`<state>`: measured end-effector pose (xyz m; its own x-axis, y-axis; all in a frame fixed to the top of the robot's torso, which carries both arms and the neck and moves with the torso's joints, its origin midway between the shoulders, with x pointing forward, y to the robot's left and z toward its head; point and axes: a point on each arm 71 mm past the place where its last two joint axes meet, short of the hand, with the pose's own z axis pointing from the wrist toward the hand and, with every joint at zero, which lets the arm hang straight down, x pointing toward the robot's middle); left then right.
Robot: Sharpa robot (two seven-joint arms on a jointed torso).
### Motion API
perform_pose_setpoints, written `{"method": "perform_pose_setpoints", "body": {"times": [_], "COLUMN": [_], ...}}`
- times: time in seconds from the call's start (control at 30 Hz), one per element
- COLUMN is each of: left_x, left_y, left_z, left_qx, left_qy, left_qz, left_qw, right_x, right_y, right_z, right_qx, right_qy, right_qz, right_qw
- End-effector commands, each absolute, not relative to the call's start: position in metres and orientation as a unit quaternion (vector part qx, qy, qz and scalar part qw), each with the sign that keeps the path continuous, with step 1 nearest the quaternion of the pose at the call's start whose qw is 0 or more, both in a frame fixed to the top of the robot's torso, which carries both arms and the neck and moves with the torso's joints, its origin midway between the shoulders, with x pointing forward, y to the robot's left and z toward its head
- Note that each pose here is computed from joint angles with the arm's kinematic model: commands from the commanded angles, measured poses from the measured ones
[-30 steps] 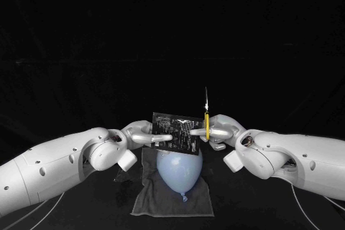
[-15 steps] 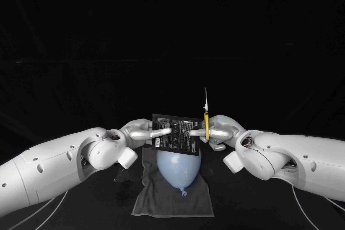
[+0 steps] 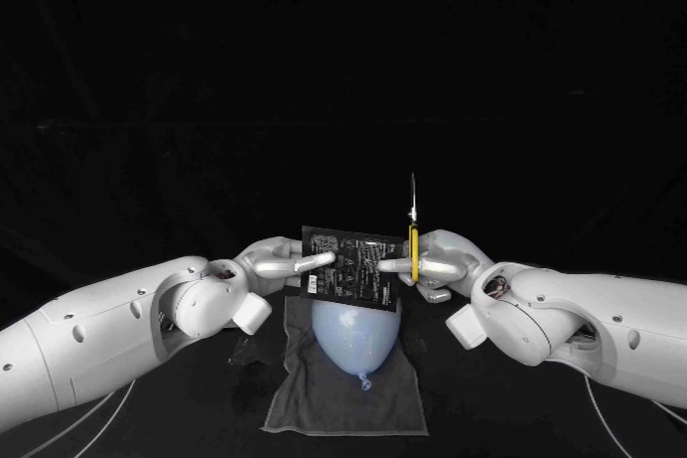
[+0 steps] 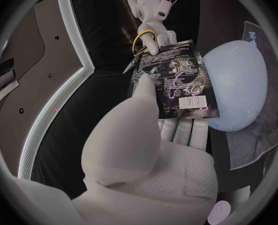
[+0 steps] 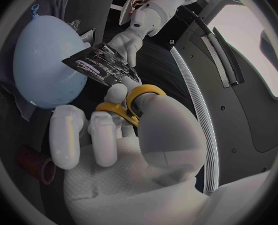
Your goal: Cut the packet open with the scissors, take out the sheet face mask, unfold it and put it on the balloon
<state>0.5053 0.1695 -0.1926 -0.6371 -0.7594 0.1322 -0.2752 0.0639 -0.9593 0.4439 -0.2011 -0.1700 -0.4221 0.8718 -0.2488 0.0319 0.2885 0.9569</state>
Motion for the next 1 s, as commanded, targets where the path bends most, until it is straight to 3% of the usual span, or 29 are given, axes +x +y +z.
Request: {"method": "perform_pose_setpoints", "body": {"times": [0.03,0.6,1.0], "left_x": [0.506,0.499,0.499], "left_y": [0.17,0.158,0.161], "left_z": [-0.191,-0.184,-0.185], "left_qx": [-0.375,-0.348,-0.35], "left_qy": [0.69,0.657,0.66], "left_qz": [-0.583,-0.651,-0.652], "left_qw": [0.21,0.154,0.132], "right_x": [0.444,0.444,0.443], "right_y": [-0.199,-0.186,-0.182], "right_z": [-0.166,-0.166,-0.166], "right_qx": [0.328,0.323,0.321], "right_qy": [0.67,0.675,0.676], "right_qz": [0.507,0.515,0.518], "right_qw": [0.433,0.418,0.415]}}
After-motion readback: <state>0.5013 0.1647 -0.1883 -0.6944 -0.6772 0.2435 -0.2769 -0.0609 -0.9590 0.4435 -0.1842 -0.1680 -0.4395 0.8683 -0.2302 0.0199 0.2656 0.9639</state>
